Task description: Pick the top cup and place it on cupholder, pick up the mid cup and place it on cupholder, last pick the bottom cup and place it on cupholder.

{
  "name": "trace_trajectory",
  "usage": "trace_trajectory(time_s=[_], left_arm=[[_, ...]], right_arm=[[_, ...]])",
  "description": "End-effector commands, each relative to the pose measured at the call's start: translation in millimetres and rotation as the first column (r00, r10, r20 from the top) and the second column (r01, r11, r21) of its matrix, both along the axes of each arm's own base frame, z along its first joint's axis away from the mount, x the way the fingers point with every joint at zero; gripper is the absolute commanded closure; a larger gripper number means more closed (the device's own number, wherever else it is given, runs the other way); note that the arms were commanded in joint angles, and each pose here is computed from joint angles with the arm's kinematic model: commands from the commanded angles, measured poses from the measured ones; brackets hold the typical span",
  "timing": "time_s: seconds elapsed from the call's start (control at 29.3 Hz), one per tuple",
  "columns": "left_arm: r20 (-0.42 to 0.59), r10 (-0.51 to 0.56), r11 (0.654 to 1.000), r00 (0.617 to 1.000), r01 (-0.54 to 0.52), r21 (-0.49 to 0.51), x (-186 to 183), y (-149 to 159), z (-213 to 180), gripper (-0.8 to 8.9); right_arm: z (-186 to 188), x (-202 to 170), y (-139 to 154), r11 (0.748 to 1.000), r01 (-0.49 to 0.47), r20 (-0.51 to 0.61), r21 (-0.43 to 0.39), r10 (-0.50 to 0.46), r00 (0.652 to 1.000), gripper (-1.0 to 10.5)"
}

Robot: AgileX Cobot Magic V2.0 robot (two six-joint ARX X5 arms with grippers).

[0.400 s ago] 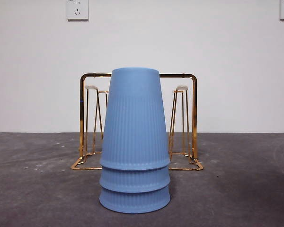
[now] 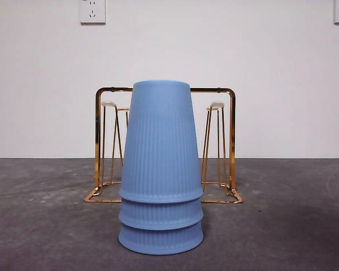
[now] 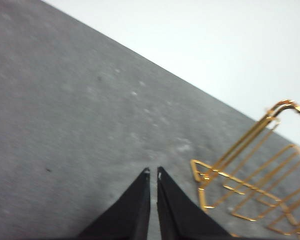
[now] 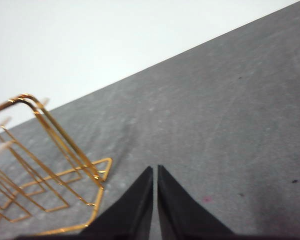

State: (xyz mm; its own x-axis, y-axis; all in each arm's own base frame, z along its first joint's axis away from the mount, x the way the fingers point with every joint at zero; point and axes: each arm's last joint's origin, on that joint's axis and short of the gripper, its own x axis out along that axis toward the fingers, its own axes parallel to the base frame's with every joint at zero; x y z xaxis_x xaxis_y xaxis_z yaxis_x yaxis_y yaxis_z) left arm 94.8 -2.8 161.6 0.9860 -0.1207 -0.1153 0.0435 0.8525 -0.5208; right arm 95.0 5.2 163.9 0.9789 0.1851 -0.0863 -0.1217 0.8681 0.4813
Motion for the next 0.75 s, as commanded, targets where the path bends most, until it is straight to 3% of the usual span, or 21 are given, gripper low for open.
trace_trajectory(time_s=[0.03,0.31,0.51,0.65,0.75], left_arm=[[0.045,-0.024,0.998,0.999,0.027,-0.06,-2.6,-0.8,15.1,7.99],[0.065,-0.054,0.997,0.996,0.057,-0.053,-10.3,-1.7,52.6,7.99],[0.018,-0.143,0.99,0.99,0.143,0.015,-10.7,-4.0,83.9,7.99],[-0.071,-0.228,0.969,0.971,0.234,0.084,-3.8,-6.0,102.9,7.99],[-0.153,-0.294,0.944,0.944,0.312,0.111,4.8,-7.5,113.8,7.99]], right_arm=[[21.1,-4.3,0.1,0.999,-0.003,0.063,0.036,0.001,0.998,9.4],[71.4,-15.3,0.6,1.0,-0.022,0.155,0.005,0.021,0.988,9.4],[108.1,-13.2,3.0,0.991,-0.103,0.122,-0.082,0.112,0.986,9.4],[129.0,-4.4,5.6,0.966,-0.21,0.035,-0.152,0.218,0.975,9.4],[142.1,5.4,8.0,0.928,-0.319,-0.045,-0.194,0.317,0.948,9.4]])
